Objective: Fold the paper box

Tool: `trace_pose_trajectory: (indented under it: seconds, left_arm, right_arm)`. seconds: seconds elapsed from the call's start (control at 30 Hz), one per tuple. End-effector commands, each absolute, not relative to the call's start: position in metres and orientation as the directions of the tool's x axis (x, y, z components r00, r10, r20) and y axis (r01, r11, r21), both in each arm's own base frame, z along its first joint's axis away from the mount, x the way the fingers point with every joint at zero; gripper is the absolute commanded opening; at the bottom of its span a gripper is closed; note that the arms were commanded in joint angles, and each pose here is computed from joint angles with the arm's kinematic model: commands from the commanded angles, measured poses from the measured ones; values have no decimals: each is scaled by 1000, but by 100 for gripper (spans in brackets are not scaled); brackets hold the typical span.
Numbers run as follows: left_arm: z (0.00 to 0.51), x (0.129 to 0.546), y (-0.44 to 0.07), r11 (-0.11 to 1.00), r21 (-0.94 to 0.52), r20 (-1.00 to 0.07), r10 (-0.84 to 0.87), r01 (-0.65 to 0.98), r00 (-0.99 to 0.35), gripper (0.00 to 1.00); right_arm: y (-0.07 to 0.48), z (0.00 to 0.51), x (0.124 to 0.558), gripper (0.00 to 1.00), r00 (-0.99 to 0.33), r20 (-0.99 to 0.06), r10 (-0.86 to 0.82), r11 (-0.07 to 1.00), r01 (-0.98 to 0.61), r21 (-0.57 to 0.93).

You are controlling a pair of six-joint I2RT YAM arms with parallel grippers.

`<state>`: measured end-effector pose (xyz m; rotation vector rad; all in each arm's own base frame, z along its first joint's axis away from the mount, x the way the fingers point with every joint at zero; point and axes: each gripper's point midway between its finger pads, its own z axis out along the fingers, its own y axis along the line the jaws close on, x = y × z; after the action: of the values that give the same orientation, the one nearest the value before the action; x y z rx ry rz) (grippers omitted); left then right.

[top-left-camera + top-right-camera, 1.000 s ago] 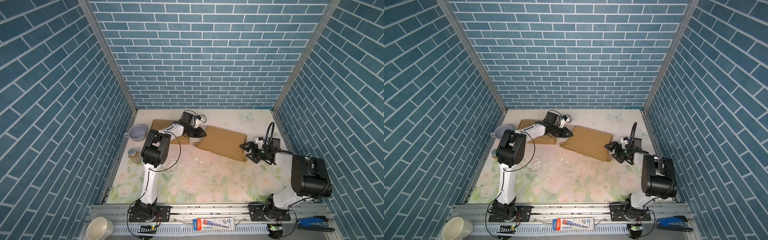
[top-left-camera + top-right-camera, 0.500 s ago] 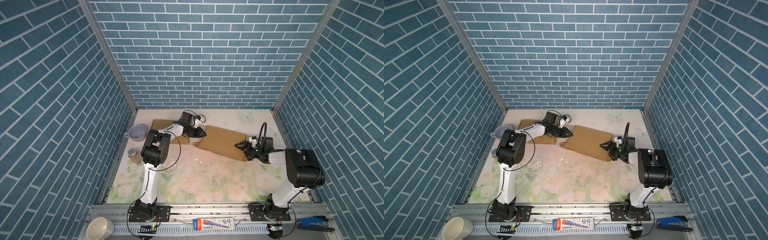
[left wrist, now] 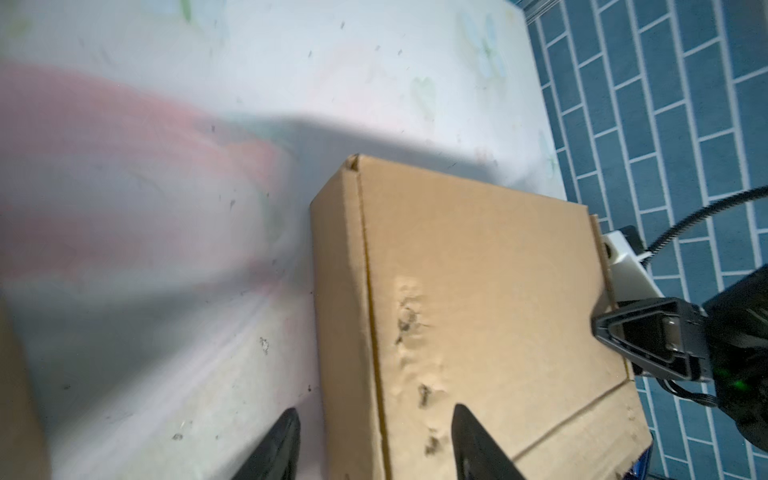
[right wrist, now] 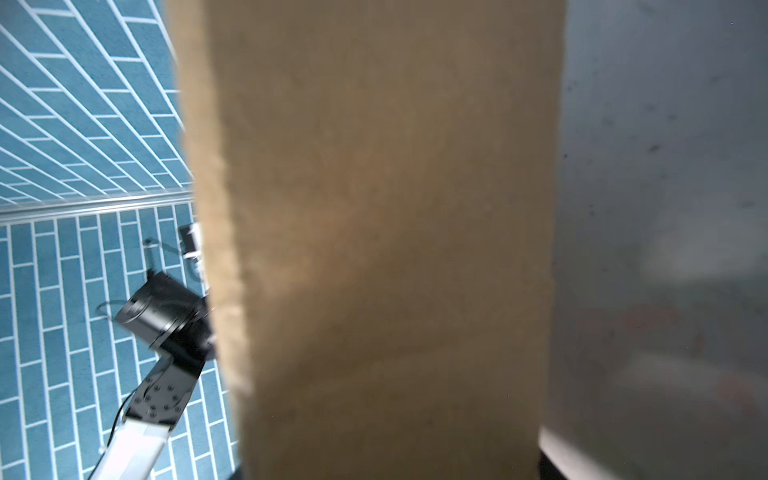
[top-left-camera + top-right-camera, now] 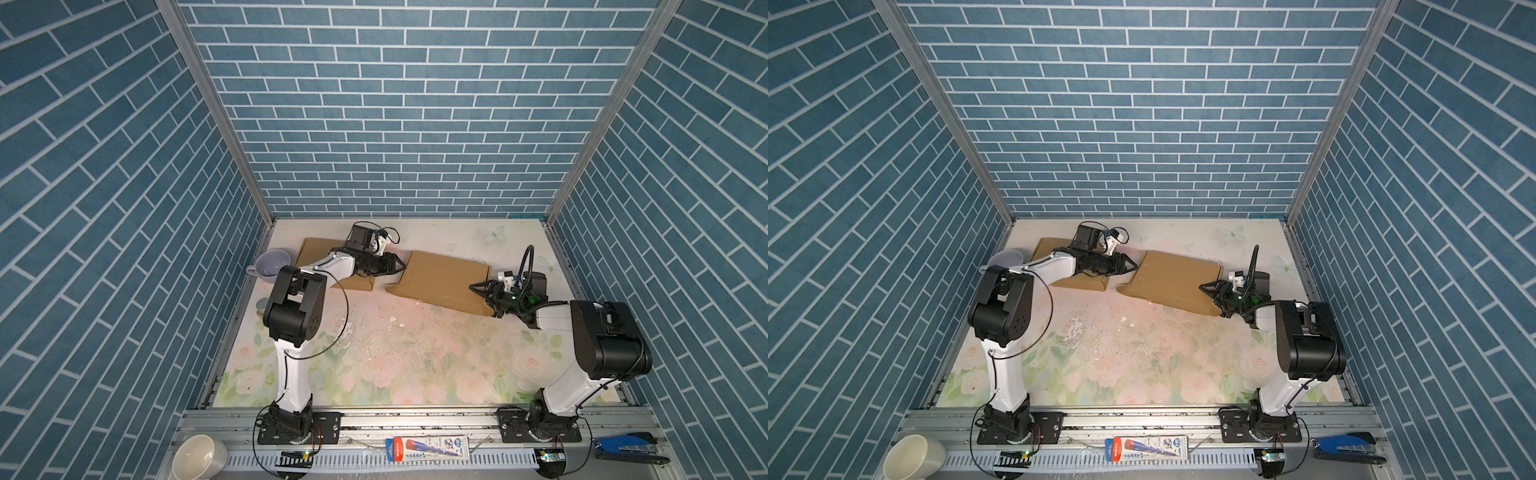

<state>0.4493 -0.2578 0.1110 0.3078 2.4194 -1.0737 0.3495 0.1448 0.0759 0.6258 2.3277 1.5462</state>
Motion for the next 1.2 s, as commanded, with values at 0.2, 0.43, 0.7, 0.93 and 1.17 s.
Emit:
trace_pose_trajectory:
  seconds: [0.2, 0.43, 0.7, 0.93, 1.17]
  left_arm:
    - [198, 396, -287, 587, -102, -856, 360, 803, -372, 65]
    - [198, 326, -336, 244, 344, -780, 611, 907, 131, 74]
    - [169, 309, -360, 72, 499, -633, 711, 863, 307, 76]
    - [157, 304, -367, 5, 554, -565, 737, 833, 371, 76]
    - [148, 311, -362, -6, 662, -474, 772, 750, 424, 75]
  right_arm:
    - [148, 106, 351, 56, -843, 178, 508, 229, 331, 915]
    - [152, 121, 344, 52, -837, 250, 486, 181, 376, 909]
    - [153, 136, 334, 49, -827, 305, 473, 142, 413, 900]
    - [155, 156, 327, 49, -827, 332, 453, 116, 424, 898]
    - [157, 173, 319, 48, -832, 355, 427, 102, 434, 895]
